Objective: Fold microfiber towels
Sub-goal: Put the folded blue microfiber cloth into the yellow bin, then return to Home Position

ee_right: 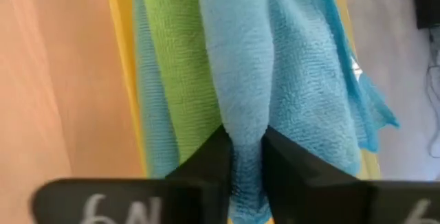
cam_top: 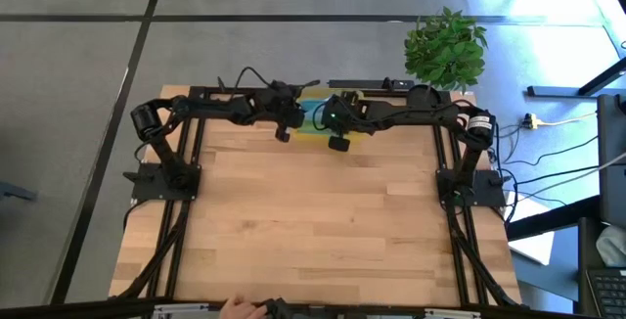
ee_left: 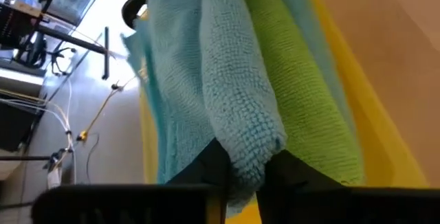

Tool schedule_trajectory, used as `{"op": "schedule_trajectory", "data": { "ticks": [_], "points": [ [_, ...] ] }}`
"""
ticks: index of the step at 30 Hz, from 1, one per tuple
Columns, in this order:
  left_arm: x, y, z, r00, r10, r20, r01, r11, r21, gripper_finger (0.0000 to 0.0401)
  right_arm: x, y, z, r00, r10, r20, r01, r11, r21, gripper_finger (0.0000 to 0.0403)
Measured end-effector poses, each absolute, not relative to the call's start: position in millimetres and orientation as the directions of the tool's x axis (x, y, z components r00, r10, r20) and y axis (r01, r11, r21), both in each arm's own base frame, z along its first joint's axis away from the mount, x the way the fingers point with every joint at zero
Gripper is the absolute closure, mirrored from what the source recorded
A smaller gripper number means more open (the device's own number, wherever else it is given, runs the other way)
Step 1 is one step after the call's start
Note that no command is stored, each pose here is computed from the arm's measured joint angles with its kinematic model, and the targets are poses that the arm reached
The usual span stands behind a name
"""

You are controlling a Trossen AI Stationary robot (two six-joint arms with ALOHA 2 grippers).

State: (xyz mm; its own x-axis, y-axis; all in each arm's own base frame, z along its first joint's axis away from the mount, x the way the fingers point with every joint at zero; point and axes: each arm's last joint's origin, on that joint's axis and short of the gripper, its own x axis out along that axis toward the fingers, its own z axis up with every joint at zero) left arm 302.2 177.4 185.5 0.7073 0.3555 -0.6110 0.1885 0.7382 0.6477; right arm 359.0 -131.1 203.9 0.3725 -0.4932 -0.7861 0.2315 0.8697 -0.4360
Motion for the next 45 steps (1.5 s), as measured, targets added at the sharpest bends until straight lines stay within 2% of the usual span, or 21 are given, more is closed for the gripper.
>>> {"op": "schedule_trajectory", "data": {
  "ticks": [6, 10, 16, 21, 26, 30, 35, 40, 45],
  "points": [
    [307.4, 163.4, 182.6, 0.700, 0.316, -0.641, 0.251, 0.732, 0.634, 0.0316, 358.3, -130.3, 203.2, 0.370, -0.479, -0.796, 0.264, 0.876, -0.404, 0.0266],
    [309.3, 154.6, 180.0, 0.654, 0.353, -0.669, 0.272, 0.715, 0.643, 0.0280, 353.4, -127.0, 203.9, 0.336, -0.464, -0.820, 0.249, 0.883, -0.397, 0.0220],
    [304.7, 143.6, 193.8, 0.608, 0.431, -0.667, 0.235, 0.705, 0.669, 0.0245, 342.8, -113.8, 224.8, 0.339, -0.457, -0.822, 0.247, 0.887, -0.391, 0.0195],
    [295.6, 138.1, 223.7, 0.675, 0.430, -0.600, 0.143, 0.721, 0.678, 0.0244, 333.3, -105.7, 256.0, 0.425, -0.474, -0.771, 0.273, 0.879, -0.391, 0.0208],
    [273.8, 130.5, 268.8, 0.742, 0.469, -0.480, -0.040, 0.745, 0.666, 0.0245, 313.6, -95.3, 294.7, 0.528, -0.461, -0.713, 0.308, 0.886, -0.346, 0.0239],
    [240.6, 113.0, 316.4, 0.811, 0.477, -0.338, -0.187, 0.760, 0.623, 0.0245, 287.7, -80.0, 334.3, 0.632, -0.455, -0.628, 0.318, 0.891, -0.324, 0.0266],
    [182.5, 85.1, 367.5, 0.905, 0.400, -0.142, -0.292, 0.829, 0.477, 0.0245, 249.2, -55.9, 375.3, 0.780, -0.415, -0.468, 0.312, 0.907, -0.284, 0.0298],
    [125.9, 54.5, 384.9, 0.946, 0.320, -0.052, -0.282, 0.891, 0.356, 0.0247, 210.7, -30.9, 370.1, 0.897, -0.326, -0.299, 0.257, 0.934, -0.248, 0.0322],
    [95.5, 36.2, 367.7, 0.963, 0.269, 0.010, -0.259, 0.916, 0.307, 0.0250, 174.1, -16.3, 332.4, 0.940, -0.277, -0.200, 0.231, 0.946, -0.225, 0.0335]
  ]
}}
